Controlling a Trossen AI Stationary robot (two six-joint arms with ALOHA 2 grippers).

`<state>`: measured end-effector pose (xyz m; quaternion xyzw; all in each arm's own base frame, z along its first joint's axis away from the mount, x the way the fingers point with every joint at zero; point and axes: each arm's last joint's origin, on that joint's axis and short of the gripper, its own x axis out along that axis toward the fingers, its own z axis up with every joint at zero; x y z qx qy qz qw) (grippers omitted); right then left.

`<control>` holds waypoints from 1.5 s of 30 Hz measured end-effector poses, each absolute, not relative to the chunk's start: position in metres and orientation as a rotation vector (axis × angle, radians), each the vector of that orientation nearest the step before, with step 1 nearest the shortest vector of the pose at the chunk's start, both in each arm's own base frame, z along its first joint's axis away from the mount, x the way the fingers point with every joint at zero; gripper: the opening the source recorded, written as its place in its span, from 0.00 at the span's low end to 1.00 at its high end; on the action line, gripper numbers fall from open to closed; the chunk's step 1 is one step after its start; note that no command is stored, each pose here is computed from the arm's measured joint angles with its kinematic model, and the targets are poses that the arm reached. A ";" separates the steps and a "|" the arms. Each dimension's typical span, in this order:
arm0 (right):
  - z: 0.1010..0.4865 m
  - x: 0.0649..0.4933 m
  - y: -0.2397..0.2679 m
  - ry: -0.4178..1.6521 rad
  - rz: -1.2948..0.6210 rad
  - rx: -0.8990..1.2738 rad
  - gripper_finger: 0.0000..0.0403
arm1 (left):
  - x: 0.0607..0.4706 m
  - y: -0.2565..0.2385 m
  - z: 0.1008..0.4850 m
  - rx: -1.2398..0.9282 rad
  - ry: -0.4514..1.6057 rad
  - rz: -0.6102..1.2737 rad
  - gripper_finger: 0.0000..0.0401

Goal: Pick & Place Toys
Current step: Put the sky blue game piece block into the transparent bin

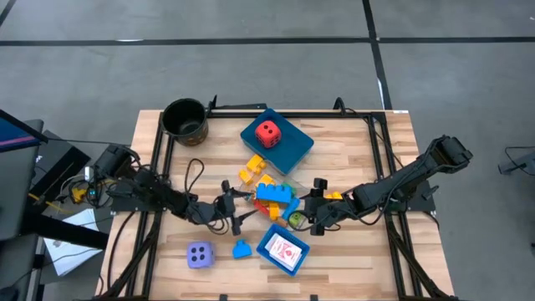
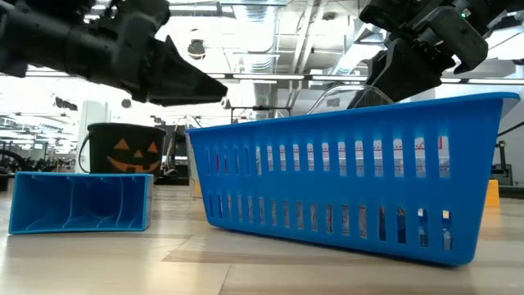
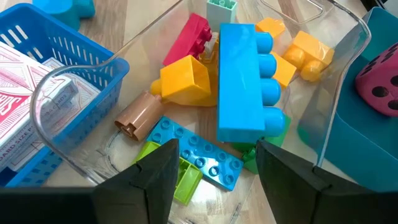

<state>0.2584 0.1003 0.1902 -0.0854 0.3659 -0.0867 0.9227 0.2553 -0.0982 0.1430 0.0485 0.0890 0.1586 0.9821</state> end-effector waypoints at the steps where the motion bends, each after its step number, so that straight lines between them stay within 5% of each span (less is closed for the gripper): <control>1: 0.190 0.258 0.100 0.751 -0.178 -0.175 0.51 | 0.254 -0.101 0.145 0.104 0.177 0.305 0.67; 13: 0.190 0.258 0.100 0.750 -0.181 -0.168 0.51 | 0.221 -0.133 0.175 -0.022 0.262 -0.156 0.76; 22: 0.190 0.259 0.100 0.745 -0.181 -0.165 0.51 | 0.218 -0.139 0.160 -0.160 0.395 -0.243 0.99; 45: 0.191 0.260 0.099 0.741 -0.184 -0.159 0.51 | 0.254 -0.164 0.123 -0.053 0.711 -0.194 1.00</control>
